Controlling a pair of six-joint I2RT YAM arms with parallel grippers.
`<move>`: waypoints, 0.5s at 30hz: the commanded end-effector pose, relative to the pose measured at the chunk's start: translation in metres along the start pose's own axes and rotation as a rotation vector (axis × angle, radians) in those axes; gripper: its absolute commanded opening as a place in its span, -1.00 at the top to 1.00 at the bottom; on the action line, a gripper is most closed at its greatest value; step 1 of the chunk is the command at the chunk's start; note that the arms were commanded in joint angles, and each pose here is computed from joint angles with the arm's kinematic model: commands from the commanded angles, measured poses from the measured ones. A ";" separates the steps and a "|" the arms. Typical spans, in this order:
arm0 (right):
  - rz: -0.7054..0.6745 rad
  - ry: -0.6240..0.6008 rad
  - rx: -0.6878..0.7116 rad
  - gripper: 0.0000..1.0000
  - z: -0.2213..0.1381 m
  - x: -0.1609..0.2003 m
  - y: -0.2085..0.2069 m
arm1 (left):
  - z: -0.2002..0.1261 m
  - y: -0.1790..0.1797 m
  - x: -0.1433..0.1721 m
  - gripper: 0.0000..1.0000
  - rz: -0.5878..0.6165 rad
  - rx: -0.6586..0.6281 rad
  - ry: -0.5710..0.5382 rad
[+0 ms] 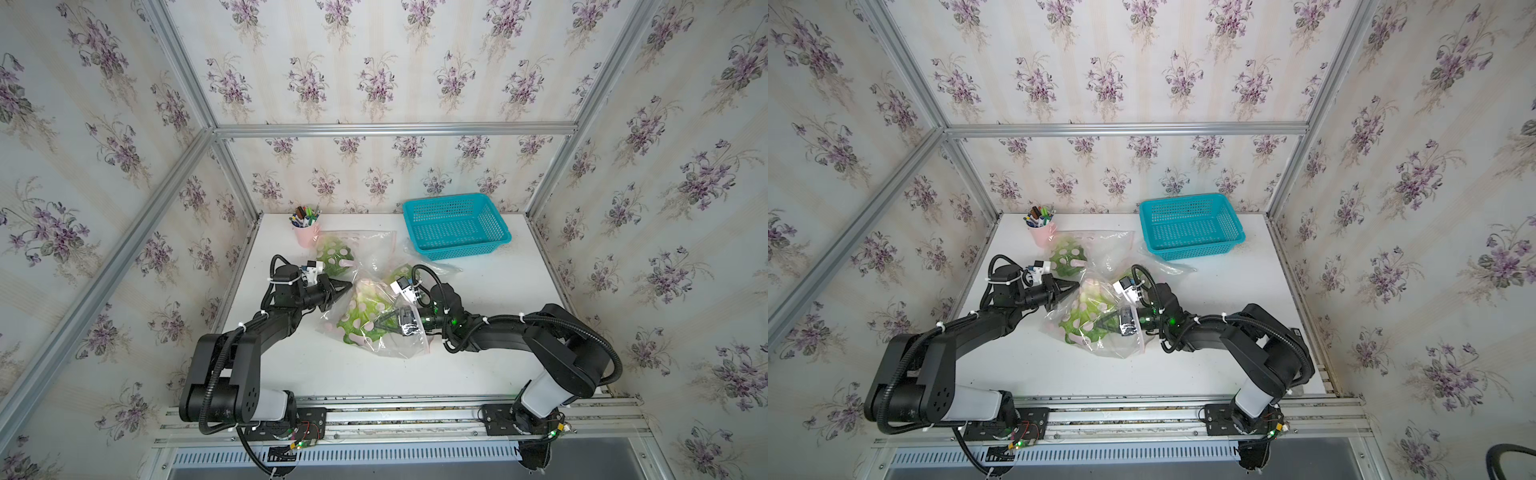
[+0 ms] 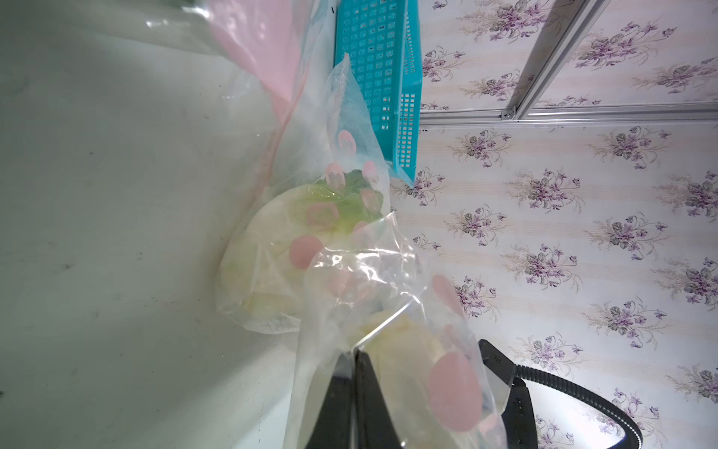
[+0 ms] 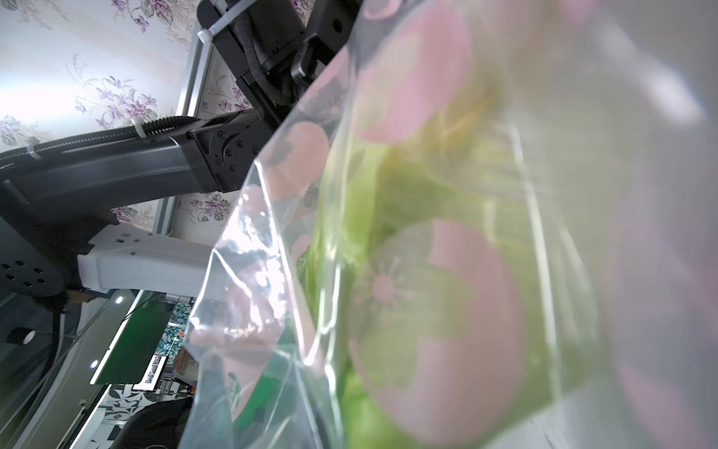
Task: Open the zip-top bag and take out the chinese cabbages
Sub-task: Pick up the Chinese cabbage from the zipper food storage bag.
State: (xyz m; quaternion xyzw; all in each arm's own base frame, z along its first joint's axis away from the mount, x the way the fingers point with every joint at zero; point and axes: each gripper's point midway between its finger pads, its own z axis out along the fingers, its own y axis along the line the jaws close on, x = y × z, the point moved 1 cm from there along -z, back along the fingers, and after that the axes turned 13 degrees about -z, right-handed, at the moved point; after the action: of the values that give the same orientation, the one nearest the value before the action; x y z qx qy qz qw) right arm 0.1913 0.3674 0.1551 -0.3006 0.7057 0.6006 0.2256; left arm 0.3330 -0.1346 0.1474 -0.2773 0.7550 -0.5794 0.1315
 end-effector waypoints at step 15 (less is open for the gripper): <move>-0.014 0.140 0.159 1.00 -0.047 0.043 -0.029 | -0.063 0.013 -0.017 1.00 0.240 -0.414 -0.189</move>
State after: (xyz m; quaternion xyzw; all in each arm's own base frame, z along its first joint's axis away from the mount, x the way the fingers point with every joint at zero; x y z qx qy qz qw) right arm 0.1885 0.3157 0.1183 -0.3047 0.7651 0.5266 0.2109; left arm 0.3196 -0.0828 0.1633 -0.2592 0.8503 -0.4048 0.2142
